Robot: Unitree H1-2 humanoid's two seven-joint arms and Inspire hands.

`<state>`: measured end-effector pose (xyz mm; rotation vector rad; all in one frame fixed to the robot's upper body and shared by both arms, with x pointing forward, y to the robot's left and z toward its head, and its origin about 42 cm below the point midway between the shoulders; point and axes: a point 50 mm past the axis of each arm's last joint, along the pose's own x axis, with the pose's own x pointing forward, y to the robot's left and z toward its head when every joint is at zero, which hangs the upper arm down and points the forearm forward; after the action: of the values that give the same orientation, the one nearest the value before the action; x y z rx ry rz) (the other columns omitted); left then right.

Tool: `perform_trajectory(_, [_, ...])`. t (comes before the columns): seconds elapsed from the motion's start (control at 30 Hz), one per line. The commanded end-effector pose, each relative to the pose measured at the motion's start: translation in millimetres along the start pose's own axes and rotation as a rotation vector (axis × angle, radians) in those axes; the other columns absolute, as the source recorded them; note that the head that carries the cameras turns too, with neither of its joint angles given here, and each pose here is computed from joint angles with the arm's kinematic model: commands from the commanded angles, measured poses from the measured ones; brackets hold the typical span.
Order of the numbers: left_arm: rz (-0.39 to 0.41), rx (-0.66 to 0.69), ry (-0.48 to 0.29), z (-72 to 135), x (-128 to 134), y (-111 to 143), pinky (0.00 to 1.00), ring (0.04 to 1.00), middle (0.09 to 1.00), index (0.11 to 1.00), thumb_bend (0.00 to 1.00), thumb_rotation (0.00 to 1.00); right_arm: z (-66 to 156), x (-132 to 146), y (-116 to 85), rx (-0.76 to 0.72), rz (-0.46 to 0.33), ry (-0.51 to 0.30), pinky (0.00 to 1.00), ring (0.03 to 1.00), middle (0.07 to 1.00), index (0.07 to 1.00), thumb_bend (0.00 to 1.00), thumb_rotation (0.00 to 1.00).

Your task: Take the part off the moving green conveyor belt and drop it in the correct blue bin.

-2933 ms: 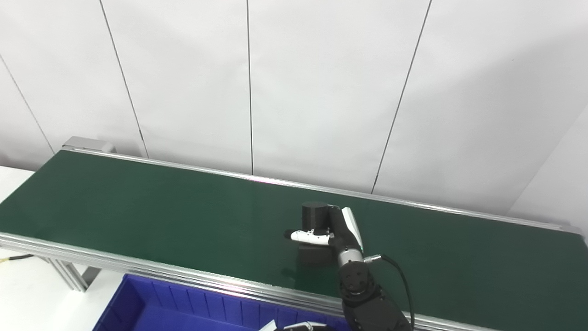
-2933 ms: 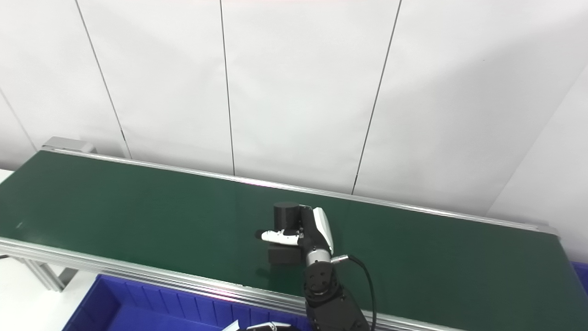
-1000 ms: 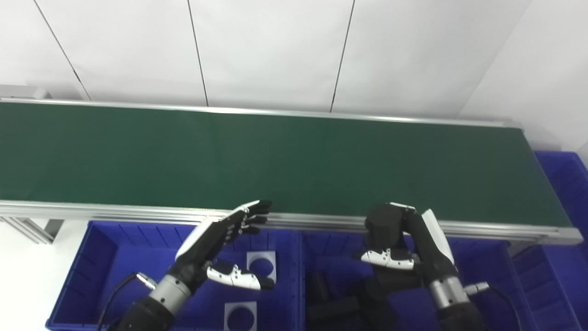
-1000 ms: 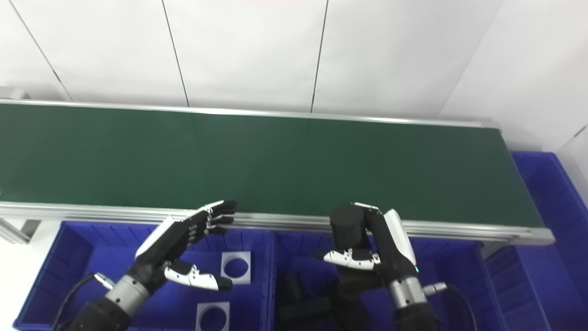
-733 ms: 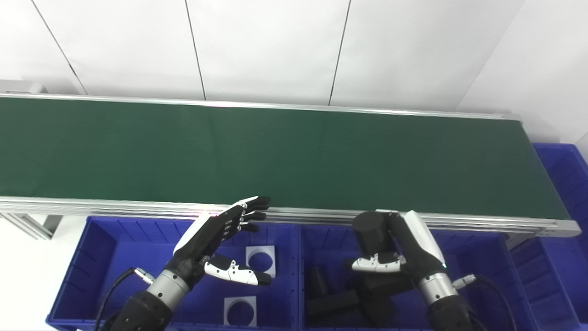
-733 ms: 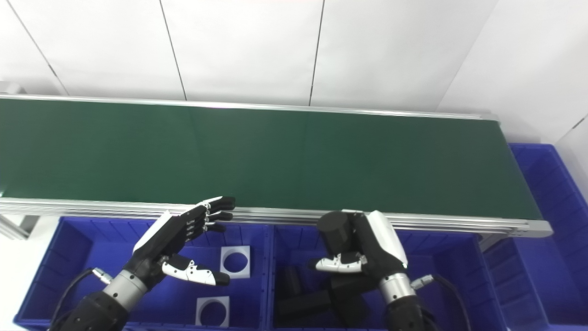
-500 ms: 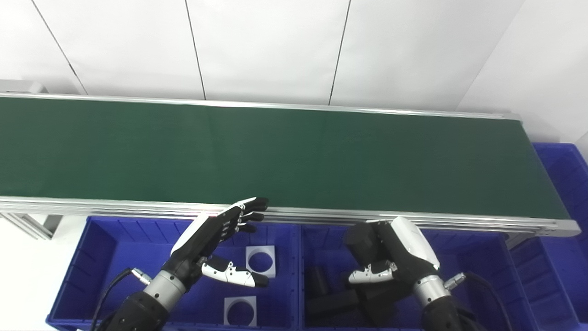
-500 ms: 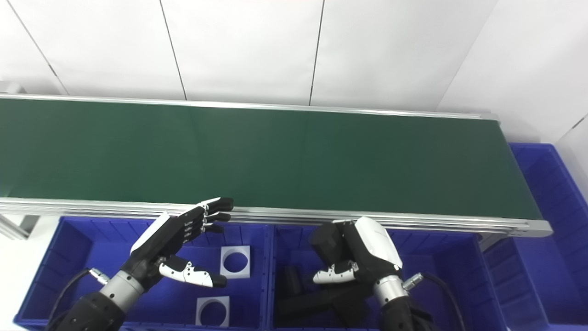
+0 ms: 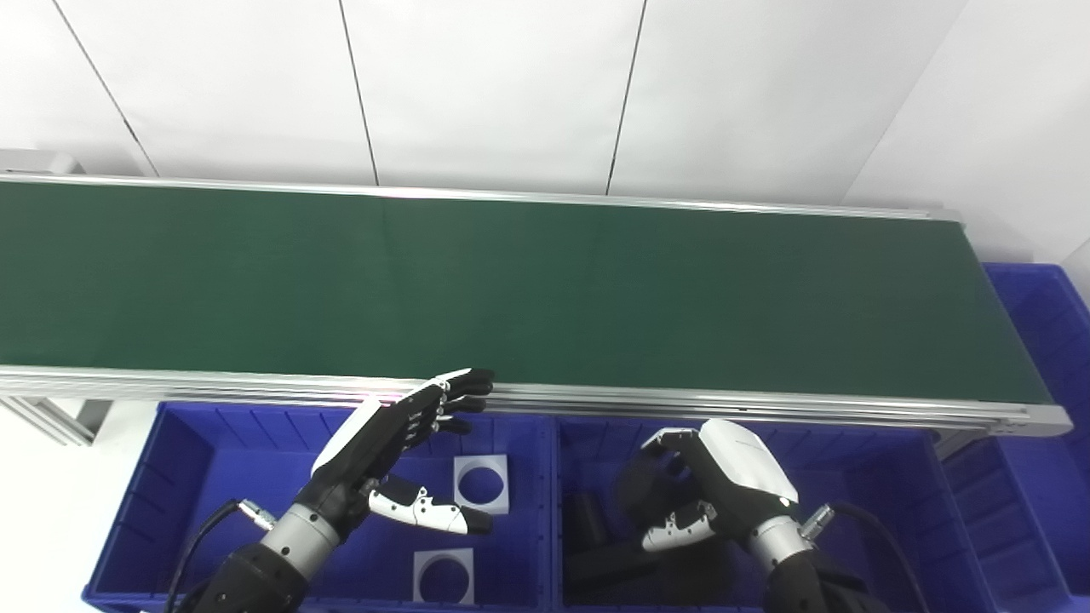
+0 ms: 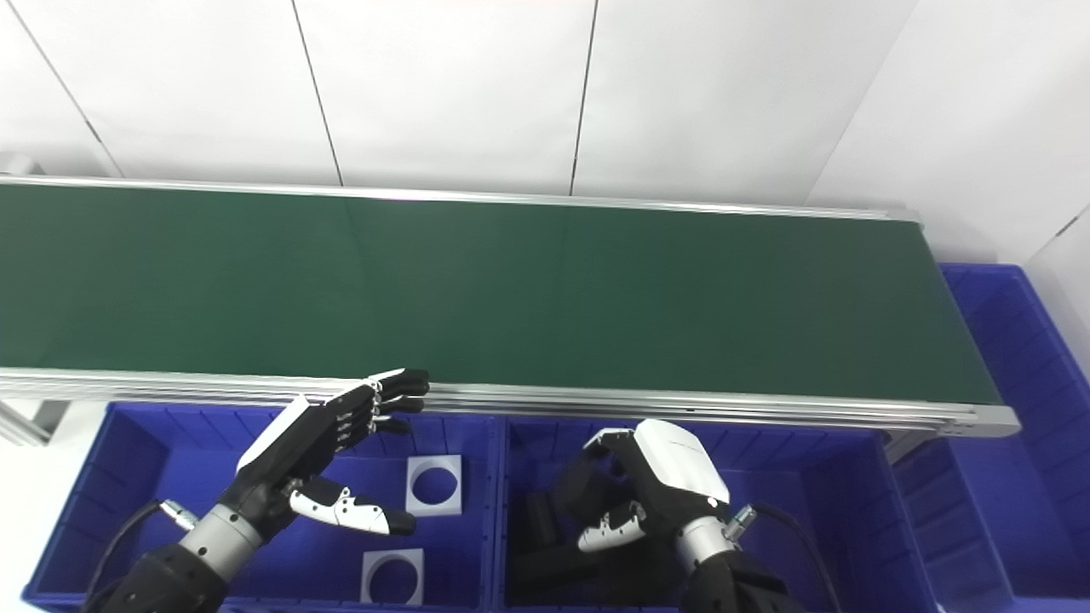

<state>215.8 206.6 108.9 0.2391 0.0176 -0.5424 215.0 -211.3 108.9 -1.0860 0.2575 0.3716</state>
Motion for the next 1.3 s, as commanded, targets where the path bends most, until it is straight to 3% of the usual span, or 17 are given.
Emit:
perform_trajectory(0.0, [0.018,0.014,-0.067,7,1,1,0.75,0.831,0.864,0.850,0.78,0.10,7,-5,-12,-0.033,-0.075,-0.050,0.84,0.985,0.999,0.923,0.82,0.11])
perform_trajectory(0.13, [0.010,0.007,-0.061,3,0,-1,0.76,0.842,0.876,0.856,0.78,0.08,7,-13,-9,0.000,-0.140,-0.074,0.88,1.000,1.000,0.996,0.88,0.17])
perform_trajectory(0.3, [0.004,0.016,-0.054,-2,2,-3,0.78,0.850,0.880,0.855,0.80,0.06,6,-19,-8,0.108,-0.158,-0.091,0.90,1.000,1.000,1.000,0.89,0.16])
perform_trajectory(0.37, [0.001,0.018,-0.054,-2,2,-3,0.80,0.865,0.888,0.861,0.80,0.06,6,-21,-8,0.171,-0.169,-0.107,0.91,1.000,1.000,1.000,0.90,0.19])
perform_trajectory(0.47, [0.007,0.014,-0.056,-4,1,-3,0.81,0.875,0.892,0.867,0.81,0.06,6,-25,-6,0.391,-0.155,-0.168,0.87,1.000,1.000,1.000,0.91,0.22])
perform_trajectory(0.53, [0.014,0.003,-0.057,-5,0,-4,0.82,0.876,0.893,0.871,0.82,0.06,5,-27,-4,0.480,-0.148,-0.222,0.93,1.000,1.000,1.000,0.92,0.26])
perform_trajectory(0.73, [0.025,-0.018,-0.058,-11,1,-7,0.83,0.885,0.910,0.893,0.81,0.06,-1,-29,0,0.632,-0.123,-0.304,0.92,1.000,1.000,1.000,0.94,0.29])
perform_trajectory(1.07, [0.065,-0.062,-0.077,-14,2,-15,0.83,0.915,0.941,0.923,0.81,0.06,-3,-30,6,0.670,-0.098,-0.373,0.96,1.000,1.000,1.000,0.95,0.30])
perform_trajectory(1.27, [0.086,-0.064,-0.079,-13,2,-21,0.83,0.910,0.932,0.920,0.81,0.03,-6,-32,9,0.631,-0.115,-0.362,0.93,0.993,1.000,1.000,0.94,0.29])
